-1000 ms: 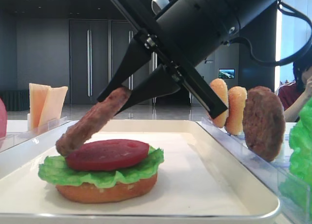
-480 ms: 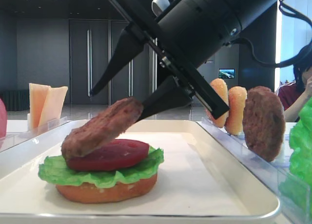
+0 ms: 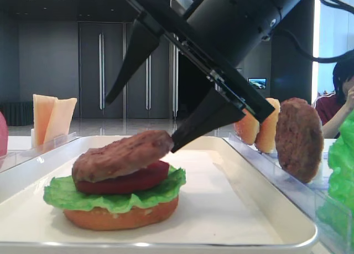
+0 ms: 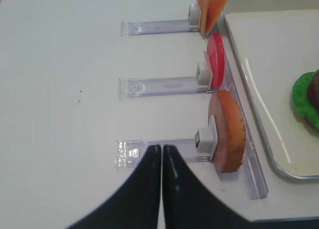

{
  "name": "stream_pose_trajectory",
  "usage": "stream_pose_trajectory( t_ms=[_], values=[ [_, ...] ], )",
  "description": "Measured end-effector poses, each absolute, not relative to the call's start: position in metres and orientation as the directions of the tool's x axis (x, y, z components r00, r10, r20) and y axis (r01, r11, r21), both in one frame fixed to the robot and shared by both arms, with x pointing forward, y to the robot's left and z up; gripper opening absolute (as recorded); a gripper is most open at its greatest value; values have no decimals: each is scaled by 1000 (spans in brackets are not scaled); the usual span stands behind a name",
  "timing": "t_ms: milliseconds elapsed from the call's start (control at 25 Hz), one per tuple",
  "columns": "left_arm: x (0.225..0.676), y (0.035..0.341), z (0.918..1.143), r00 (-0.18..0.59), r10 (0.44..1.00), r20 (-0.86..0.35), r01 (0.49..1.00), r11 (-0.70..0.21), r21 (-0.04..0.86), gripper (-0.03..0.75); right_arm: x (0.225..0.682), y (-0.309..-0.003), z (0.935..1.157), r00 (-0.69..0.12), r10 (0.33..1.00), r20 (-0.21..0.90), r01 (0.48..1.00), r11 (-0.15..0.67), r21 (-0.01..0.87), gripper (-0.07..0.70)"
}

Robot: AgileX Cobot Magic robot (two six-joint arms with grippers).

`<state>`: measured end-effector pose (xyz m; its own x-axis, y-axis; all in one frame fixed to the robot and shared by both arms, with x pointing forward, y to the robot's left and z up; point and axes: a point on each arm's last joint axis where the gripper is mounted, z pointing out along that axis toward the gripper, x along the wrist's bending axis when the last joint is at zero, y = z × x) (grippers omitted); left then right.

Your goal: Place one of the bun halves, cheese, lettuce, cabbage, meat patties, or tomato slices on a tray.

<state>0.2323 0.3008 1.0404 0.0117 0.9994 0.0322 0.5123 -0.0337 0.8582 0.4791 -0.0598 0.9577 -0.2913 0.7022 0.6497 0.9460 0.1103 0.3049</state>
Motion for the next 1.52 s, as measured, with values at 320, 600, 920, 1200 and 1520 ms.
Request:
stream_pose_trajectory(
  t_ms=[320, 600, 920, 1200, 1520],
  values=[
    [232, 301, 1040, 8, 999, 36, 512, -35, 858, -1, 480, -67, 975, -288, 777, 560, 948, 147, 283, 547],
    [232, 301, 1040, 8, 999, 36, 512, -35, 858, -1, 478, -77, 1014, -291, 837, 463, 945, 175, 278, 548],
    [232, 301, 1040, 8, 999, 36, 512, -35, 858, -1, 485, -89, 1066, -355, 899, 255, 922, 291, 255, 548],
    [232, 301, 1040, 8, 999, 36, 512, -35, 858, -1, 499, -112, 1095, -322, 936, 145, 926, 279, 256, 544],
    [232, 301, 1040, 8, 999, 36, 512, -35, 858, -1, 533, -175, 1096, -162, 979, 122, 959, 127, 253, 515]
  ],
)
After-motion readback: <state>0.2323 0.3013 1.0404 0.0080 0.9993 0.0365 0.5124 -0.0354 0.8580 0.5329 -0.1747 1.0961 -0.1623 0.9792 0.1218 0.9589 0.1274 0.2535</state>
